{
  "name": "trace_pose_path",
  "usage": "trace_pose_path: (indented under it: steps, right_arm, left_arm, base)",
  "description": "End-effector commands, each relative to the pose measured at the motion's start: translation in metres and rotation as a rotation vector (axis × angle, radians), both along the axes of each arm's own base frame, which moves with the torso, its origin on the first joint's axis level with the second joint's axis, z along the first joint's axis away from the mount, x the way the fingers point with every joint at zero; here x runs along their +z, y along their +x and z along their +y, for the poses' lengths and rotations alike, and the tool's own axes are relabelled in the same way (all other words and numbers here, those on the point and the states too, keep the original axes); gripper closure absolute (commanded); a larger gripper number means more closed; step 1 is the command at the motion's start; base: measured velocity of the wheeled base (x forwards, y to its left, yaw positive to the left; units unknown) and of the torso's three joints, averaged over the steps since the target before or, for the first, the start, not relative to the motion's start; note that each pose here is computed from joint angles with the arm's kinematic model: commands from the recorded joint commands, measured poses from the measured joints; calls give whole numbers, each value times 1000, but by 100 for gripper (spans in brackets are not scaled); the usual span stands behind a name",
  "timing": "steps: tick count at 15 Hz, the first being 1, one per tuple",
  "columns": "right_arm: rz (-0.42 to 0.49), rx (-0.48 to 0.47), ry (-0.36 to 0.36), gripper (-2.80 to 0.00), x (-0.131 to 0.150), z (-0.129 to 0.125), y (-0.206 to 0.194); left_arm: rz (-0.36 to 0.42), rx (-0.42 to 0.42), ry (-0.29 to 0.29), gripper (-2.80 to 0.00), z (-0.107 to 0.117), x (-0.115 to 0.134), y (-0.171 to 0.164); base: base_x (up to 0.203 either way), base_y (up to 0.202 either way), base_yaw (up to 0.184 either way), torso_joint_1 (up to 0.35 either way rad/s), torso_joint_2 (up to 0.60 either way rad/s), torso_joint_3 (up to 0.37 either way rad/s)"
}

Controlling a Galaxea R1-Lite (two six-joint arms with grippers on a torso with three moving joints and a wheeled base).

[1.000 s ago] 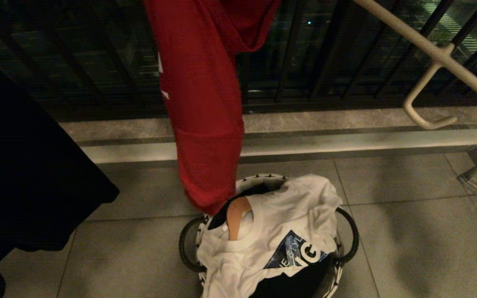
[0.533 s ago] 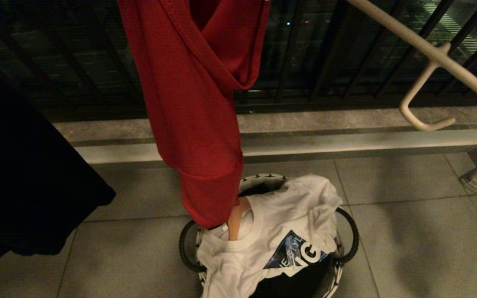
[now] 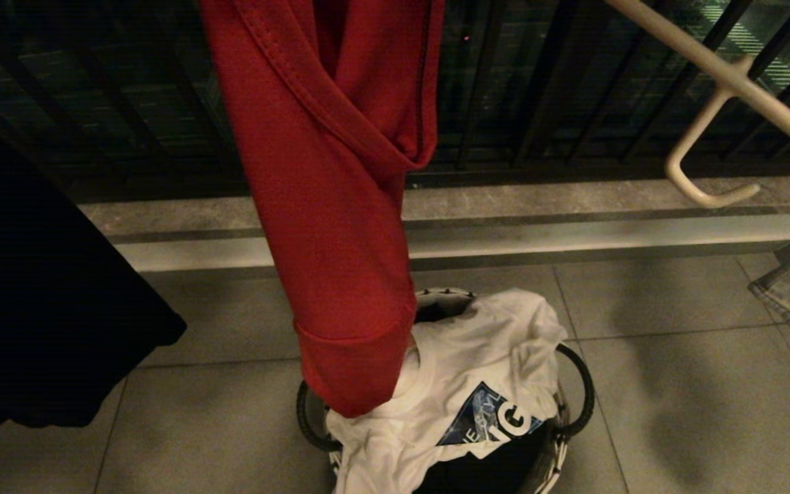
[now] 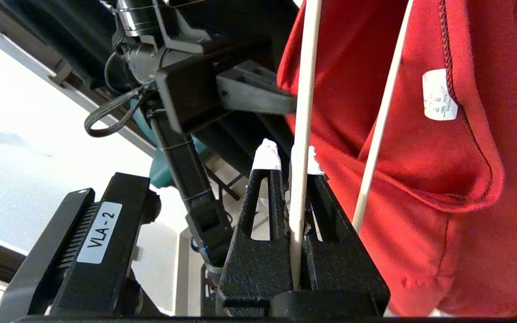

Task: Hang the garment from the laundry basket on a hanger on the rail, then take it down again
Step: Hang the clothes on the clothes rack

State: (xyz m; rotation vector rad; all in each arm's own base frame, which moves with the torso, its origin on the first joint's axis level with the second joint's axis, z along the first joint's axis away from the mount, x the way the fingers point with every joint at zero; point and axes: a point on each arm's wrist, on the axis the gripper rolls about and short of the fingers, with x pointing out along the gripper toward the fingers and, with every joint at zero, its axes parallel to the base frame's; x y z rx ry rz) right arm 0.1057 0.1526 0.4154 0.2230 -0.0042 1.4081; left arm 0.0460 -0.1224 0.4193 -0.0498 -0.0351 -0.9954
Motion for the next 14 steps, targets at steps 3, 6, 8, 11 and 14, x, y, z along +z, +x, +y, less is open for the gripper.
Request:
trace_pose_path:
  steps: [3,6,8,11,14]
  right_arm:
    - [2,3,-1,0,0,1,0]
    - [5,5,-2,0,-1,1,0]
    - [4,4,-1,0,0,1,0]
    - [1,4,2,0,1,-1,-1]
    - [2,4,1,0,0,0,0]
  left_arm:
    - [17,-27,9,0,-5,-3,-2]
    - [30,-52,3,0,-7,-3,-5]
    - [36,-58,15,0,-8,-5,-6]
    - [53,-60,40,0,-8,-10,-6]
    - [48,-55,40,0,-7,-9,-6]
  base:
    - [0,0,0,0,0,0]
    - [0,0,0,0,0,0]
    - [0,0,0,0,0,0]
    - [0,0,0,0,0,0]
    - [0,0,0,0,0,0]
